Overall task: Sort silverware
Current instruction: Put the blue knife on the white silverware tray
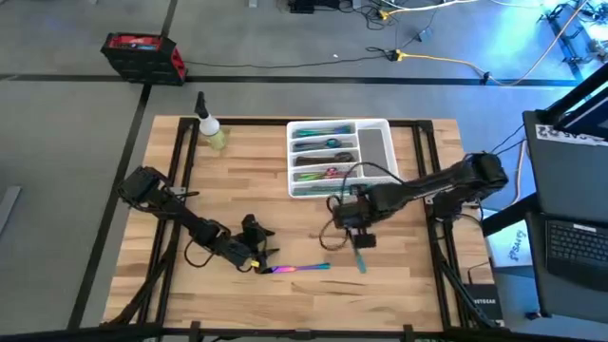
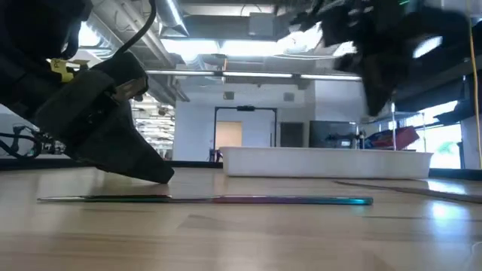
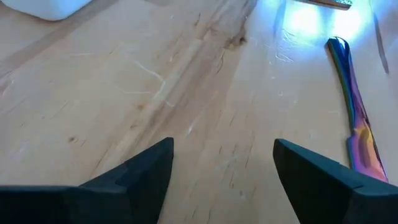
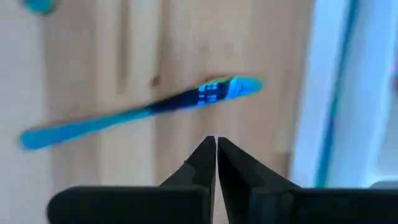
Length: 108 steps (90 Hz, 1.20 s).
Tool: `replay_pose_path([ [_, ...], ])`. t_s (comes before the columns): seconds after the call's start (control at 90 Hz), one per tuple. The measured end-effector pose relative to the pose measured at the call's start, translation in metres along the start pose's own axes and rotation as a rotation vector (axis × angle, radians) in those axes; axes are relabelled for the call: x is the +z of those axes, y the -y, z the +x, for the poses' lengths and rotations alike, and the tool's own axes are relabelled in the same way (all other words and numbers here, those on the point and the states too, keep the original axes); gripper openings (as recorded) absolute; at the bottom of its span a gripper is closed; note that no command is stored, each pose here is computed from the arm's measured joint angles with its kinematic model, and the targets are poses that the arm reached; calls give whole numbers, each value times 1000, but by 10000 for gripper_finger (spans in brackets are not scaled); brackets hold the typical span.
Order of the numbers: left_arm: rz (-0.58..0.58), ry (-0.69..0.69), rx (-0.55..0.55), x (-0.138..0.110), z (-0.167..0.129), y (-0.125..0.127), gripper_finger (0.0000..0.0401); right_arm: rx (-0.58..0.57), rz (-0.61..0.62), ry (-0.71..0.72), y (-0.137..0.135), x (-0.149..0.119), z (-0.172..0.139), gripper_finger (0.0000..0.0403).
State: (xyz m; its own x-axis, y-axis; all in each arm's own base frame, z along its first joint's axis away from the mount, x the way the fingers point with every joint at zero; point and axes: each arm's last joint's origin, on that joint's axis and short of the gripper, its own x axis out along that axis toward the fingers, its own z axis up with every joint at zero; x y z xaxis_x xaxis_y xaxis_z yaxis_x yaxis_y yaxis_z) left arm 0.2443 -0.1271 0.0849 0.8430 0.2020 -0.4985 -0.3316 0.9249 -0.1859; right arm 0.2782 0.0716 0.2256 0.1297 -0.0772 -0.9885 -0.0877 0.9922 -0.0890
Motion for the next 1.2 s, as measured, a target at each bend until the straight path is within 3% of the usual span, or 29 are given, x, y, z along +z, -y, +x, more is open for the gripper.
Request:
replay_pose_path([
  [0.211,-1,-1,4,0,0,0,263,56,98,-190,-39,-42,24,0],
  [0.522,21,-9,11,-1,0,-1,263,247,59,4,-99,-49,32,0],
  [0.744,38,-9,16,-1,0,-1,263,171,81,-63,-98,-58,57,0],
  [1.2,38,-8,21,-1,0,-2,263,282,27,40,-110,-40,74,0],
])
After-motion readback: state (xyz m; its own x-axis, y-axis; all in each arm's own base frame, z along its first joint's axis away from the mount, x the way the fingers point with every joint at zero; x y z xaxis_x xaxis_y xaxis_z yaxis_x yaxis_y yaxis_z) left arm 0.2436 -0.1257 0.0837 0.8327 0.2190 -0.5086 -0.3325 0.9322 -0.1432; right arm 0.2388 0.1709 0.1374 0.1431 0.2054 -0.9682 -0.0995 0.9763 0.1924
